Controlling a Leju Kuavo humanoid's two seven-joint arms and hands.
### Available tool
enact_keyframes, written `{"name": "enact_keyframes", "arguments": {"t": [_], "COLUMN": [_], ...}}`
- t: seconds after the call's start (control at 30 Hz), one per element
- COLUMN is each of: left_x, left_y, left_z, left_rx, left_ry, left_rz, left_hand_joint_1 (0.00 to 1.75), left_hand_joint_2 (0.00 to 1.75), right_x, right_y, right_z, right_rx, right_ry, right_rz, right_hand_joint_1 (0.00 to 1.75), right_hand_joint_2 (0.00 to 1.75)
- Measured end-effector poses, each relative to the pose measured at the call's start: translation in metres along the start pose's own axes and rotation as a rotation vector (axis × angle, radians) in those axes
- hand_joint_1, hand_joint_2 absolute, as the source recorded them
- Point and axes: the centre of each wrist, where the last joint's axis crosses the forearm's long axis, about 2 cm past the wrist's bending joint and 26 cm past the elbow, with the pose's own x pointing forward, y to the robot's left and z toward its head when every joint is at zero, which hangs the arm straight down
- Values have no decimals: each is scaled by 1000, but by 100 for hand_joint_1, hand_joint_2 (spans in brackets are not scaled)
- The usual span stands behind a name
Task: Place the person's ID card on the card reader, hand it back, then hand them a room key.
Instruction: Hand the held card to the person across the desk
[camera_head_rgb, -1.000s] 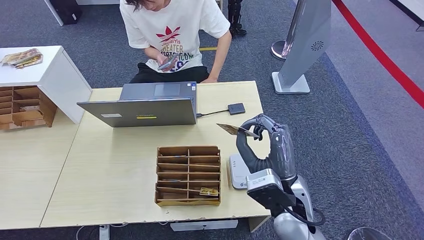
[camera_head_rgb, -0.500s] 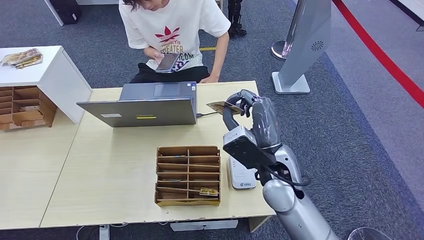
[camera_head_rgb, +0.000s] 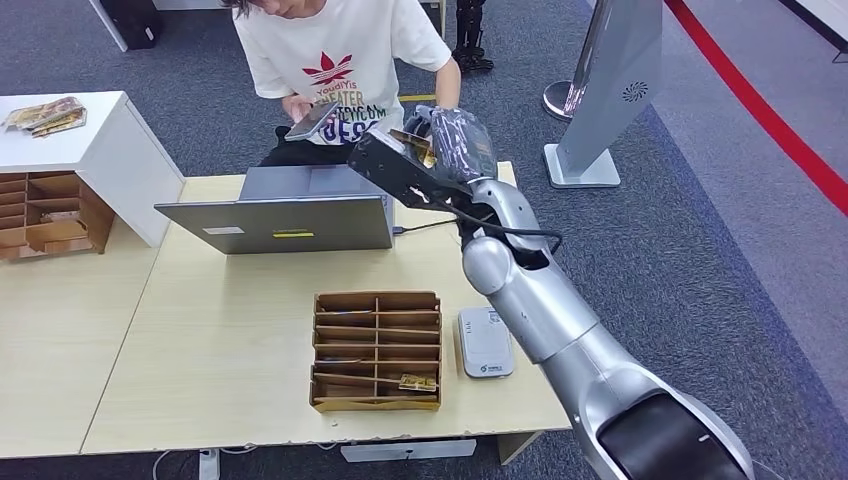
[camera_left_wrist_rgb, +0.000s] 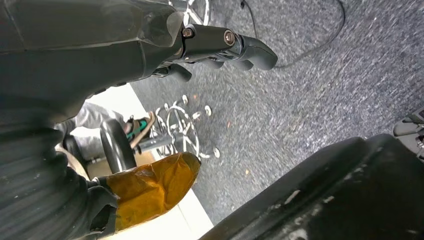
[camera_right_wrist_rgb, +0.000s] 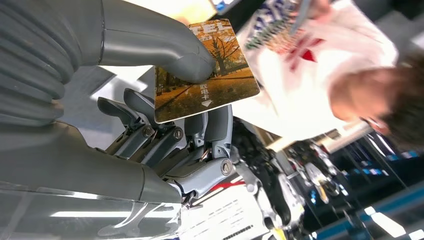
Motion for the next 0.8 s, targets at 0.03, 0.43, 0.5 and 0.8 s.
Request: {"name": "enact_keyframes", "arguments": {"t": [0.03,0.43,0.5,0.8], "left_x": [1,9,9,9], "left_y": [1,6,6,6], "left_z": [0,1,1,1], "left_rx": [1,6,6,6], "left_ry": [-2,-11,-11,-12], "left_rz": [-7,-33,-34,-36], "left_hand_joint_1": [0,0,0,0], "left_hand_joint_2": [175,175,175,175], "right_x": [2,11,10,6], "right_y": [2,16,17,21], "right_z": [-4,-20,-21,-20], "right_rx": [16,98,105,126], "right_ry": [11,77,82,100], "right_rz": [22,132,145,159], "right_hand_joint_1": [175,175,175,175], "right_hand_joint_2": [175,175,175,175]}}
